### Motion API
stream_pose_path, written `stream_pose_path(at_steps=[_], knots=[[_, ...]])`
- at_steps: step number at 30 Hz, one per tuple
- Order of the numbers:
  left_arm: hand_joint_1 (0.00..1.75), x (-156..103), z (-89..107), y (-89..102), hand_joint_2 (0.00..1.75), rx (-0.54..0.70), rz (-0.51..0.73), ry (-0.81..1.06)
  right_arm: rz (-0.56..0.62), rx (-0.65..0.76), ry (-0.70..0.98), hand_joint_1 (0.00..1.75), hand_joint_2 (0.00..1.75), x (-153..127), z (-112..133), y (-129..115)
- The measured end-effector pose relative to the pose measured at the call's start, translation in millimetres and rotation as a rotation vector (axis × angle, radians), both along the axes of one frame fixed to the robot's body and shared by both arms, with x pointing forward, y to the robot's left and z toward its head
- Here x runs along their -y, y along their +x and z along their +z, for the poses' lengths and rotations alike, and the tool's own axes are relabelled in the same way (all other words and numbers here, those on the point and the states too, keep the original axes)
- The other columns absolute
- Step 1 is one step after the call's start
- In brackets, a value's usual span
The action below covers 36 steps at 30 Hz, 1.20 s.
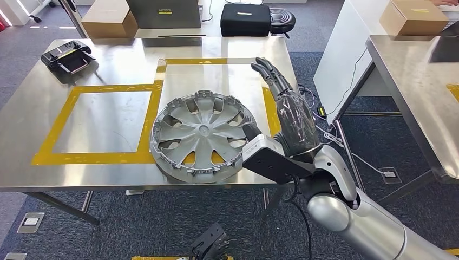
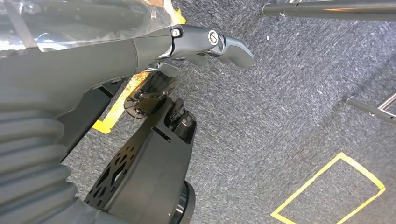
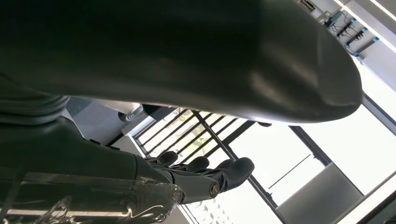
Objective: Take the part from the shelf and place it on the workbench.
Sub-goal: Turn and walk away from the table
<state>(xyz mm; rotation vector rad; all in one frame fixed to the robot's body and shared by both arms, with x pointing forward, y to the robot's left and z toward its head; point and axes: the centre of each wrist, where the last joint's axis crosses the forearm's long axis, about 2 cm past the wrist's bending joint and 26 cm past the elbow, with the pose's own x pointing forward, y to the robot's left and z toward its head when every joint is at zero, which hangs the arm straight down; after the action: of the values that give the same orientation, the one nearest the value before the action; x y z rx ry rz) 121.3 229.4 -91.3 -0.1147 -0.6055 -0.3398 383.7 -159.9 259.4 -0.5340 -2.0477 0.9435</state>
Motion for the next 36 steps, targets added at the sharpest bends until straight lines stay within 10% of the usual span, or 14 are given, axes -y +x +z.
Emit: stream_pose_path(at_steps=[8, 12, 36], knots=[[0.00, 0, 0.0, 0.1, 1.75, 0.007, -0.001, 0.001, 0.026, 0.056, 0.040, 0.00, 0.00, 6, 12, -12], [0.00, 0, 0.0, 0.2, 0.00, 0.009, -0.002, 0.004, 0.032, 0.072, 0.051, 0.00, 0.00, 8, 14, -17], [0.00, 0, 0.0, 0.2, 0.00, -0.003, 0.008, 0.005, 0.063, 0.071, 0.073, 0.00, 0.00, 10, 10, -30]])
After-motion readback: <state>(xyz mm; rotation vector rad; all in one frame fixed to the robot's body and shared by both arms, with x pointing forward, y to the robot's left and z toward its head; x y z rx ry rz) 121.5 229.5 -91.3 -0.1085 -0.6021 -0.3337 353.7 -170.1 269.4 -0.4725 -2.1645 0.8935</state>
